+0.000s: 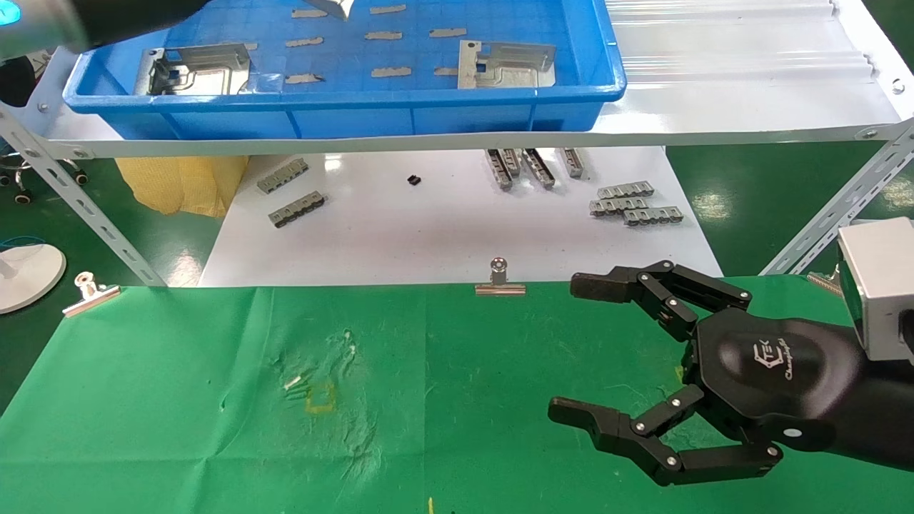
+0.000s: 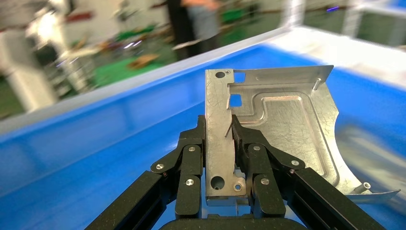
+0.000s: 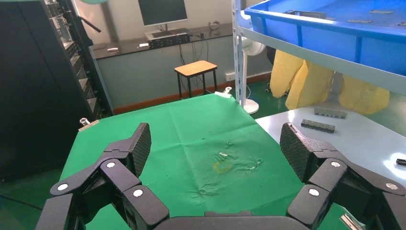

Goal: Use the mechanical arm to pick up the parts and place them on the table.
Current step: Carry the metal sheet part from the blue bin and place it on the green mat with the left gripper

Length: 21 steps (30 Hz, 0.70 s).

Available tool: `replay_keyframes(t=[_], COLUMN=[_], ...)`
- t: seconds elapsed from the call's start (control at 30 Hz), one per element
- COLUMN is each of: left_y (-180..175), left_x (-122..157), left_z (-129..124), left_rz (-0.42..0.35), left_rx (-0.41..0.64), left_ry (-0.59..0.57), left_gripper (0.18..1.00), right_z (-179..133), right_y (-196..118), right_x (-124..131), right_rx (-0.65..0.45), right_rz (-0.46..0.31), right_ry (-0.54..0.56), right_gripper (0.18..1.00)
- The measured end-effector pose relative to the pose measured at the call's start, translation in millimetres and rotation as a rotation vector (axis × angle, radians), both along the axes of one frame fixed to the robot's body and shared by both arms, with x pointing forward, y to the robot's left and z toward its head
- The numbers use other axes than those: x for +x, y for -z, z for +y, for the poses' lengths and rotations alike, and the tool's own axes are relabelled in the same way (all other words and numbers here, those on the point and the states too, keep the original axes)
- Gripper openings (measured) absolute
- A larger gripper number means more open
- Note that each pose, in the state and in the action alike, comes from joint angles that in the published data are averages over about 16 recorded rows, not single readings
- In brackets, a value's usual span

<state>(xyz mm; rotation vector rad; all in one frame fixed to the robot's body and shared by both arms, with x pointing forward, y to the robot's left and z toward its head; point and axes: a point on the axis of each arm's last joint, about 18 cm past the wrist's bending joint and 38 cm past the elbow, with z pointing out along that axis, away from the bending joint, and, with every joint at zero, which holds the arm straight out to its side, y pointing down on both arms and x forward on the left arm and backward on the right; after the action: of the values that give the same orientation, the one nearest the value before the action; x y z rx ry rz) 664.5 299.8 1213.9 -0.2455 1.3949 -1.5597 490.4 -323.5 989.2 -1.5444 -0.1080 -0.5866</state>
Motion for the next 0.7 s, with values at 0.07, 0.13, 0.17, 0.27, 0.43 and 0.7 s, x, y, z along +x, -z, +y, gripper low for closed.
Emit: replay_keyframes(t=[0.07, 0.13, 0.17, 0.27, 0.43, 0.7], left_y=[8, 17, 22, 39, 77, 156], left_x=[-14, -29, -36, -55, -80, -86], left_z=[7, 15, 18, 29, 46, 56], left_rz=[-0.030, -0.062, -0.079, -0.129, -0.189, -0.179], left_rx=[0.044, 0.095, 0.123, 0.213, 0.384, 0.652], left_ry=[0.052, 0.102, 0.124, 0.172, 0.212, 0.233], left_gripper=[0.278, 0.278, 0.278, 0.277, 0.277, 0.277], right_z=[0, 0, 0, 0, 0, 0], right_y=[0, 0, 0, 0, 0, 0], right_x=[0, 0, 0, 0, 0, 0], right_rx=[0.000, 0.000, 0.000, 0.000, 0.000, 0.000], right_rz=[0.000, 0.000, 0.000, 0.000, 0.000, 0.000], right_ry=[0.000, 0.000, 0.000, 0.000, 0.000, 0.000], right_gripper=[0.995, 0.998, 0.999, 1.000, 1.000, 1.000])
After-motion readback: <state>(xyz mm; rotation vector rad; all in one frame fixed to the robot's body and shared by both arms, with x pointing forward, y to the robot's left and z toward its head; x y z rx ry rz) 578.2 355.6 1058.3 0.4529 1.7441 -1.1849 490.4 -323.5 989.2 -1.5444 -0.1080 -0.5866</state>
